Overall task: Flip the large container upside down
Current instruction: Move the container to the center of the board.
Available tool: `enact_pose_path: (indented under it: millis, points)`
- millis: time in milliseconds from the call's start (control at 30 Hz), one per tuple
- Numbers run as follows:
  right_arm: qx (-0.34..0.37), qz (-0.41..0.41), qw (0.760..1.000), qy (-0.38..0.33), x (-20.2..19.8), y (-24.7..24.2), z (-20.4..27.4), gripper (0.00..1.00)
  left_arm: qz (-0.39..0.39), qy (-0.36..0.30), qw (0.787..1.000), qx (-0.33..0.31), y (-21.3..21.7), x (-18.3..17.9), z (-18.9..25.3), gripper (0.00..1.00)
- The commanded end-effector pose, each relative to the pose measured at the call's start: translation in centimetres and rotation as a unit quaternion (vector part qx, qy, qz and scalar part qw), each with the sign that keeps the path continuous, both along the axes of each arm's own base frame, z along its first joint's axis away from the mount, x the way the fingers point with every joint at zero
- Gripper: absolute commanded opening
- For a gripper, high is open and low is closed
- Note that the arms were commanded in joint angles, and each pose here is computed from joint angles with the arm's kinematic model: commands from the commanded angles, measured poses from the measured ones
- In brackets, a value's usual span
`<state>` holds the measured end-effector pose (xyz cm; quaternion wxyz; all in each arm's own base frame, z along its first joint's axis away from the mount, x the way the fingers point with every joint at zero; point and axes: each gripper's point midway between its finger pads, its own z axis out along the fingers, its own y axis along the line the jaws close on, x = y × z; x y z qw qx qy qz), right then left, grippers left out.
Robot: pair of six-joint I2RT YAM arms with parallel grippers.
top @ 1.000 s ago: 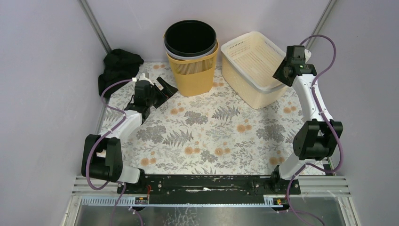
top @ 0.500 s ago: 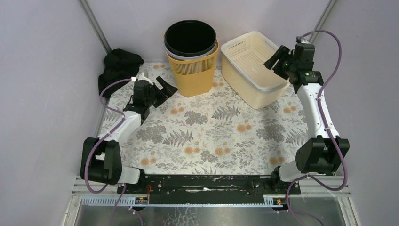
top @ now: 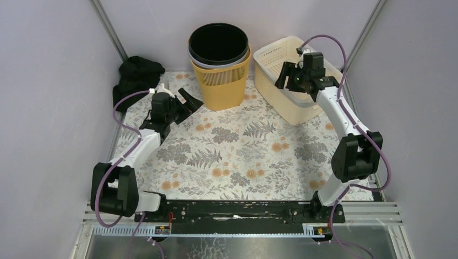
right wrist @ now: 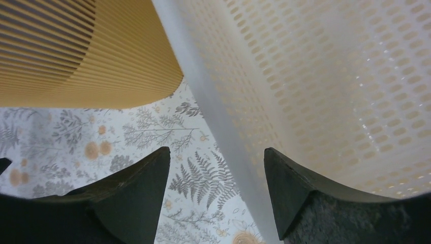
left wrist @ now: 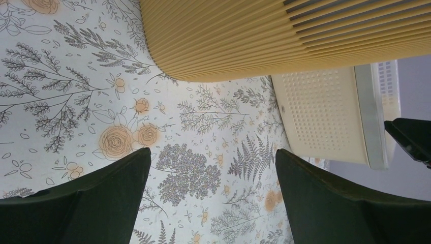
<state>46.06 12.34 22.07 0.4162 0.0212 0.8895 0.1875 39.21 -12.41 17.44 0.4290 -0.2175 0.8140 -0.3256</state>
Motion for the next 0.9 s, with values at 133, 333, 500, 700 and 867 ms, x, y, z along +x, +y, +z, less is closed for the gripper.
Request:
enact_pose_path:
  millis: [133,333,500,700,867]
  points:
    - [-0.084,0.016,0.996,-0.025,1.4,0.3,0.3,0.74,-0.008,-0.004,1.0,0.007,-0.1,-0.6,0.1,1.0]
    - [-0.14,0.028,0.99,0.002,0.2,1.0,-2.0,0.7,-0.01,-0.004,1.0,0.007,-0.3,-0.7,0.2,1.0]
    - [-0.147,0.002,0.989,0.018,-1.3,0.3,-2.9,0.38,-0.01,-0.004,1.0,0.009,-0.4,-0.7,0.0,1.0]
    - [-0.06,-0.046,0.996,0.043,-4.3,1.1,-2.2,0.33,-0.012,-0.004,1.0,0.009,-0.6,-0.8,0.1,1.0]
    - [0.046,-0.077,0.992,0.086,-7.3,3.6,-2.9,0.3,-0.014,-0.007,1.0,0.01,-0.7,-0.9,0.4,1.0]
